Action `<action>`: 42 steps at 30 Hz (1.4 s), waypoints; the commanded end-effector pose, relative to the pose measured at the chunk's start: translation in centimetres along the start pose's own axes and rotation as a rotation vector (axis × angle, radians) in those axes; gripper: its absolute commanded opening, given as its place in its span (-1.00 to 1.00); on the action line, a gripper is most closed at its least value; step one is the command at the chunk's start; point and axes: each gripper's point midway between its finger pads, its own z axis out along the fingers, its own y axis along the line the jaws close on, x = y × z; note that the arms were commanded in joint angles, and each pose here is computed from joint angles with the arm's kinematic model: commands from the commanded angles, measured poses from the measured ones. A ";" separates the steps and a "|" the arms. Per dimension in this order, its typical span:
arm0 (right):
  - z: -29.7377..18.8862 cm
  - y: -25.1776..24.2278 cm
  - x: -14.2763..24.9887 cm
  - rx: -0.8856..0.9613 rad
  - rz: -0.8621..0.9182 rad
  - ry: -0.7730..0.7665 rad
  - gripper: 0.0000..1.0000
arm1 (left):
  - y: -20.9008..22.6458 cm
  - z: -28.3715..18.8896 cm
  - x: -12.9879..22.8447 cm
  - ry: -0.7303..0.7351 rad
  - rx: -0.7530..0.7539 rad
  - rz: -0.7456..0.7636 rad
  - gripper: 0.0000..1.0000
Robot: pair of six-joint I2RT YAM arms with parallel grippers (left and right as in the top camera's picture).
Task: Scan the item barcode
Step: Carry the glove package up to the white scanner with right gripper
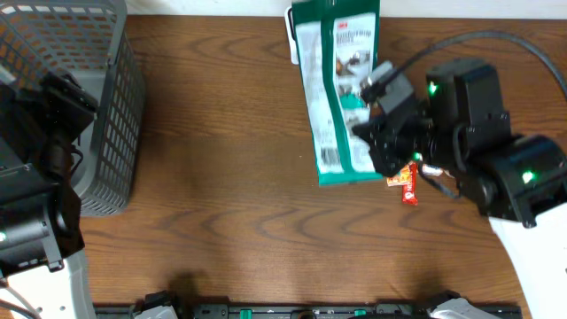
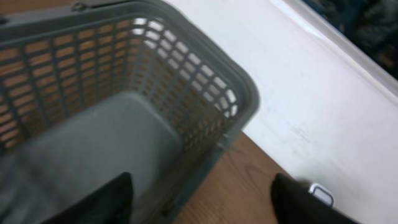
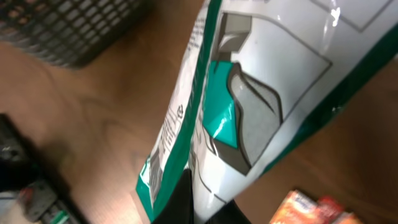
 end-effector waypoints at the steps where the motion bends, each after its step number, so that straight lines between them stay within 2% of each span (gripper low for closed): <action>1: 0.7 -1.7 -2.5 0.080 -0.079 0.006 -0.98 | 0.8 0.2 -0.6 -0.008 -0.022 -0.024 0.58; 5: 2.1 -2.1 -5.5 0.111 -0.147 0.009 -0.98 | 1.1 0.3 -0.3 0.003 -0.033 -0.025 0.59; 10: 4.6 -2.5 -7.6 0.207 -0.352 0.038 -0.99 | 1.8 0.2 0.9 0.053 -0.063 -0.022 0.59; 15: 7.4 -1.7 -8.1 0.287 -0.694 0.117 -0.98 | 2.7 0.0 2.3 0.111 -0.098 -0.019 0.59; 20: 9.1 -1.6 -9.6 0.480 -0.945 0.197 -0.98 | 3.4 -0.3 3.6 0.163 -0.130 -0.017 0.60; 26: 12.0 -1.7 -11.4 0.615 -1.121 0.254 -0.98 | 3.7 -0.4 4.0 0.182 -0.141 -0.016 0.60; 32: 16.4 -4.0 -13.0 0.790 -1.251 0.364 -0.99 | 3.7 -0.4 4.0 0.182 -0.141 -0.016 0.60; 42: 25.3 -6.2 -15.2 0.902 -1.521 0.411 -0.99 | 3.7 -0.4 4.0 0.182 -0.141 -0.016 0.60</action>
